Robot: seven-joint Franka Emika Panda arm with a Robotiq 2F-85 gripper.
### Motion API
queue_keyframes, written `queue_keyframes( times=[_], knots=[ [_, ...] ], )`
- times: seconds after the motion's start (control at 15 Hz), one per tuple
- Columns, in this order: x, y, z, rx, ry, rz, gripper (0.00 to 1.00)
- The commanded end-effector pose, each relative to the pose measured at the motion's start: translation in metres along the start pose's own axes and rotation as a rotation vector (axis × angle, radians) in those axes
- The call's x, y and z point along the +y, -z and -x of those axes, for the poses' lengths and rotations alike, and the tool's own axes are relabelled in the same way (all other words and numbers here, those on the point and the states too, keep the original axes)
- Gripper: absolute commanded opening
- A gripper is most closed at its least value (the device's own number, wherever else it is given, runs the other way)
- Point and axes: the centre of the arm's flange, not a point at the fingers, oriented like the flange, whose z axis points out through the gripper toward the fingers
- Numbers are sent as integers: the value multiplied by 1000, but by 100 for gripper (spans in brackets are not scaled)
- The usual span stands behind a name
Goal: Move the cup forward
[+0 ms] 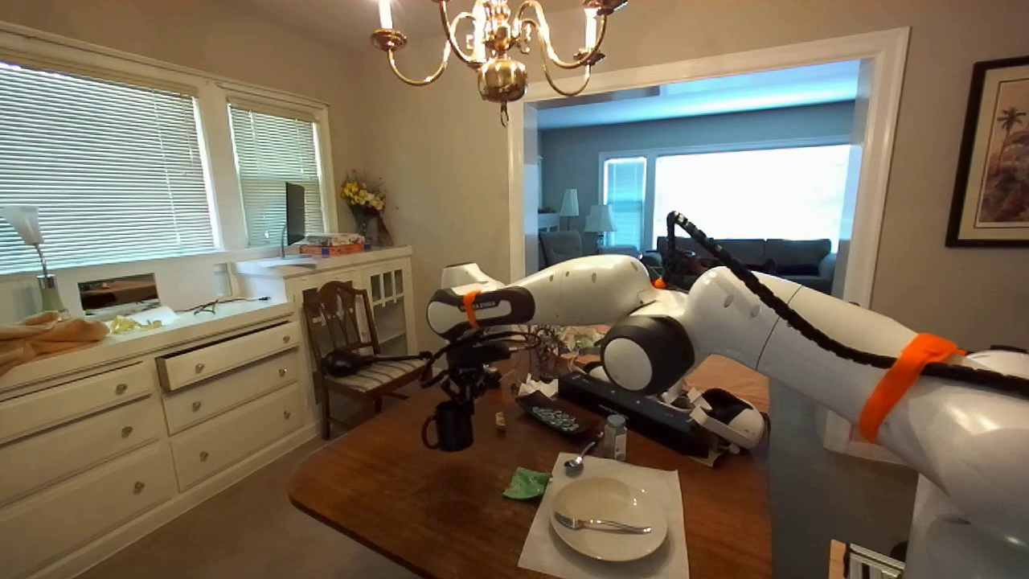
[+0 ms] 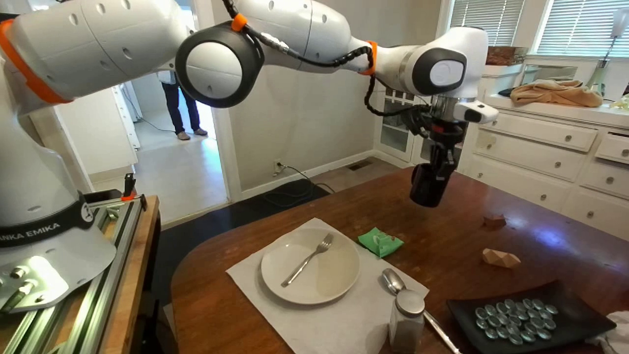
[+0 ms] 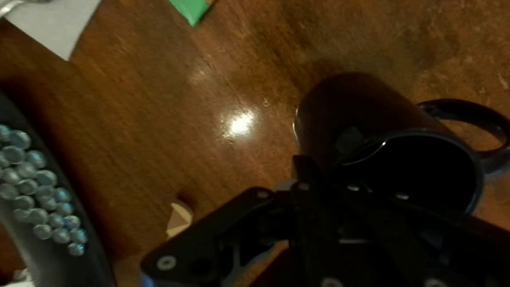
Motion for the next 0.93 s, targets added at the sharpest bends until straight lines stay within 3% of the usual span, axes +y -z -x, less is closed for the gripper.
queue_keyframes(
  times=[0.0,0.13,0.4,0.6,0.87],
  knots=[
    [5,29,46,-12,-113,162,2],
    [6,29,64,-7,-214,209,2],
    [8,17,88,38,-394,108,2],
    [9,11,83,3,-269,15,2],
    [7,12,82,-49,-42,-9,2]
  ],
)
